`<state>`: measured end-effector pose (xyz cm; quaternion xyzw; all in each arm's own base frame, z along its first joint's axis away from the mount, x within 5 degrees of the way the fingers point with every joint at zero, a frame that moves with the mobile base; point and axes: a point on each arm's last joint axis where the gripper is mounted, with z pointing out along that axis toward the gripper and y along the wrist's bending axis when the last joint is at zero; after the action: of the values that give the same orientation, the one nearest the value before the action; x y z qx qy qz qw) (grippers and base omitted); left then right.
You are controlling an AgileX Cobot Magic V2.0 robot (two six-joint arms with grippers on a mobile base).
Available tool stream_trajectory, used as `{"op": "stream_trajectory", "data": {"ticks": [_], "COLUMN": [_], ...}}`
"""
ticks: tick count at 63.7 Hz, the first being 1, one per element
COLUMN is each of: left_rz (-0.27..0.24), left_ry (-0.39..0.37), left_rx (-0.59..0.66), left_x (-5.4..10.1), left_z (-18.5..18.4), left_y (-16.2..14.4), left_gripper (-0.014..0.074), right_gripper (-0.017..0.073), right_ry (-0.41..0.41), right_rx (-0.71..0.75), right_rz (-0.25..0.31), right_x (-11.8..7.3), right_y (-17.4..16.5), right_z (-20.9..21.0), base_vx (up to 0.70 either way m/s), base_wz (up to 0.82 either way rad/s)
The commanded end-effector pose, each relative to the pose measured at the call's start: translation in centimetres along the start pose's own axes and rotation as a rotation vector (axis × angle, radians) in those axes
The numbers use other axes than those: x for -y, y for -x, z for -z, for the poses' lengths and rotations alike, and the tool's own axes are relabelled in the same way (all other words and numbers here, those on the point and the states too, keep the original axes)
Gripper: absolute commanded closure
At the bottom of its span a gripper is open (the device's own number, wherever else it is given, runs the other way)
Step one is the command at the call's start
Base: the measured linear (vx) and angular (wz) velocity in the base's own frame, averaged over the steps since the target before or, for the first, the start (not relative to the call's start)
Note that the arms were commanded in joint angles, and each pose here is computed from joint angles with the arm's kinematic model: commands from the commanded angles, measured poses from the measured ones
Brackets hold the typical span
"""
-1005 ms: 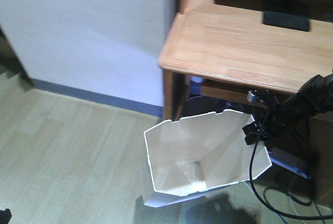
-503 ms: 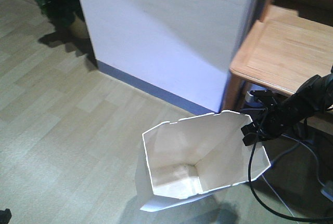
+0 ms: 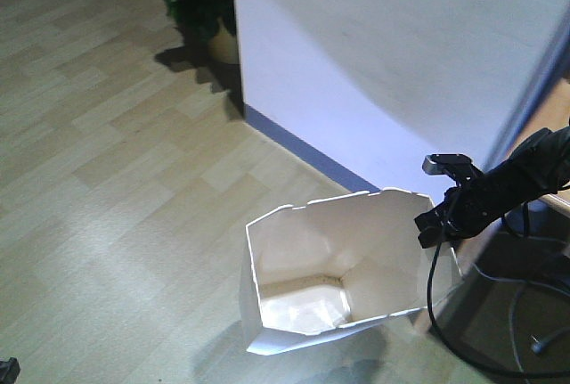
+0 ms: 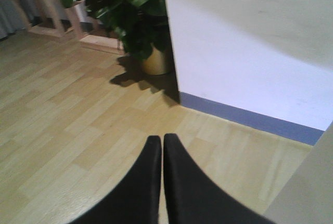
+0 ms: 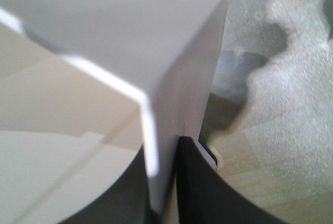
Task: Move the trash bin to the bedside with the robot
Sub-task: 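Hold the bin in the right gripper while the base turns toward the bed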
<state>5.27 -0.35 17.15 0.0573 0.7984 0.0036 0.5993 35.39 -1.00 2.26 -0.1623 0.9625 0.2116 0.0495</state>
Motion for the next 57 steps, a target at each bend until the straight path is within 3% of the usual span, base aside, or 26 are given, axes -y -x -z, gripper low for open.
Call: {"op": "stream_trajectory", "data": {"ticks": [1, 57], "left_rz": [0.005, 0.005], "left_ry": [0.005, 0.005], "left_rx": [0.072, 0.072], "left_x": [-0.01, -0.01], "left_z": [-0.05, -0.05], "left_y": [0.14, 0.14], "left_gripper": [0.0601, 0.0601], "right_gripper": [0.0562, 0.0562], "right_ry": [0.125, 0.125], "right_rx": [0.069, 0.068], "right_rz": [-0.030, -0.029], "right_x": [-2.07, -2.07], "right_y": [1.45, 1.44], "right_z": [2.84, 2.83], "base_vx": [0.14, 0.15], "base_wz": [0.48, 0.55]}}
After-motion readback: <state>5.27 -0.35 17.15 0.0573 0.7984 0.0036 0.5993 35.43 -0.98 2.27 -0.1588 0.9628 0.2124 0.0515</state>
